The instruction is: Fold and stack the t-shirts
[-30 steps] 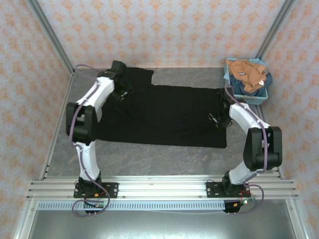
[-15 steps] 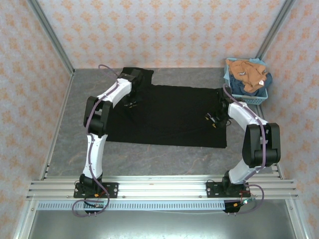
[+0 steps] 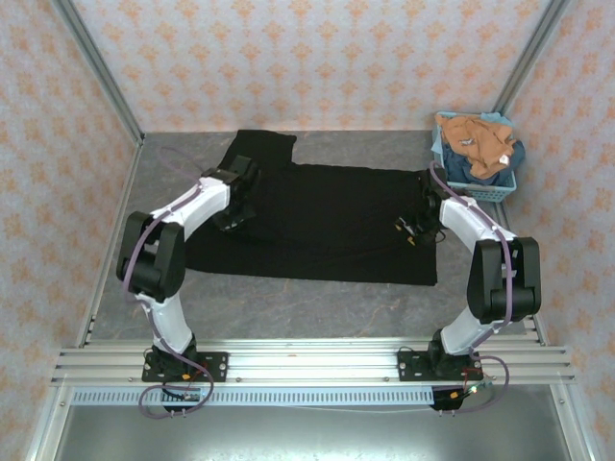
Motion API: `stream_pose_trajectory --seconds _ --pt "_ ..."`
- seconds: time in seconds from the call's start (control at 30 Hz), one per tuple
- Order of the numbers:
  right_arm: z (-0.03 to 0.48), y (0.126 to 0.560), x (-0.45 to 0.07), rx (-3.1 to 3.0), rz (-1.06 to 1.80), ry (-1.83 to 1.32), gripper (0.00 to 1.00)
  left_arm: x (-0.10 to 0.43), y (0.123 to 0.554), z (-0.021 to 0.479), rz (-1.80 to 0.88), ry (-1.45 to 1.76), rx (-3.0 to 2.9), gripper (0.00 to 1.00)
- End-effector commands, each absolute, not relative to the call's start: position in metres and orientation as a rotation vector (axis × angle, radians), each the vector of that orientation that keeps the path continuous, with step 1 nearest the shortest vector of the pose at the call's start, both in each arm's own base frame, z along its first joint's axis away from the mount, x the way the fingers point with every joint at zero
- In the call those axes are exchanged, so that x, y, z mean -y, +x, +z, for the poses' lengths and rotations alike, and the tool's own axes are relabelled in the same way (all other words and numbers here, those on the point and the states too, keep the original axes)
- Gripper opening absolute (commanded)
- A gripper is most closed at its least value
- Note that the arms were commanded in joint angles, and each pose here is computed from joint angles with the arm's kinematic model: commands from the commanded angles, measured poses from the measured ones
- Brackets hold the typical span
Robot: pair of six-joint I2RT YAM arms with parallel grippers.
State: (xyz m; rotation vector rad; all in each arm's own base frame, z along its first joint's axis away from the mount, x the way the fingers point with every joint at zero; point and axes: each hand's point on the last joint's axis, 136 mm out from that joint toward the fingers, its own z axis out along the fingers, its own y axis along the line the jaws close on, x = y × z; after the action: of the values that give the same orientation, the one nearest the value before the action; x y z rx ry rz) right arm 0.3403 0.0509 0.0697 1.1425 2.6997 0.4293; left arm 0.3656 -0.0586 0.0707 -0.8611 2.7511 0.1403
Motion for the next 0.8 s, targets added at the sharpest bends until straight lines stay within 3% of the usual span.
stream_pose_trajectory --seconds 0.0,0.1,0.17,0.27,0.37,0.4,0.77 --pt "0.068 0.337 -0.051 -2.703 0.432 1.134 0.4 0.048 0.356 0.06 0.153 -1.006 -2.699 0.14" --pt "0.067 0.336 -0.051 -2.708 0.432 1.135 0.4 0.035 0.343 0.069 0.242 -1.101 -2.699 0.17" --pt "0.066 0.335 -0.051 -2.712 0.428 1.134 0.39 0.029 0.345 0.088 0.257 -1.136 -2.644 0.3" --pt "0.066 0.335 -0.051 -2.713 0.429 1.135 0.39 0.031 0.355 0.113 0.174 -1.178 -2.554 0.33" --pt "0.066 0.337 -0.051 -2.712 0.433 1.136 0.39 0.042 0.369 0.124 0.06 -1.205 -2.517 0.52" --pt "0.066 0.337 -0.051 -2.712 0.434 1.136 0.38 0.045 0.372 0.123 0.036 -1.218 -2.517 0.53" --pt "0.065 0.335 -0.051 -2.719 0.43 1.135 0.37 0.059 0.387 0.092 0.054 -1.364 -2.57 0.49"
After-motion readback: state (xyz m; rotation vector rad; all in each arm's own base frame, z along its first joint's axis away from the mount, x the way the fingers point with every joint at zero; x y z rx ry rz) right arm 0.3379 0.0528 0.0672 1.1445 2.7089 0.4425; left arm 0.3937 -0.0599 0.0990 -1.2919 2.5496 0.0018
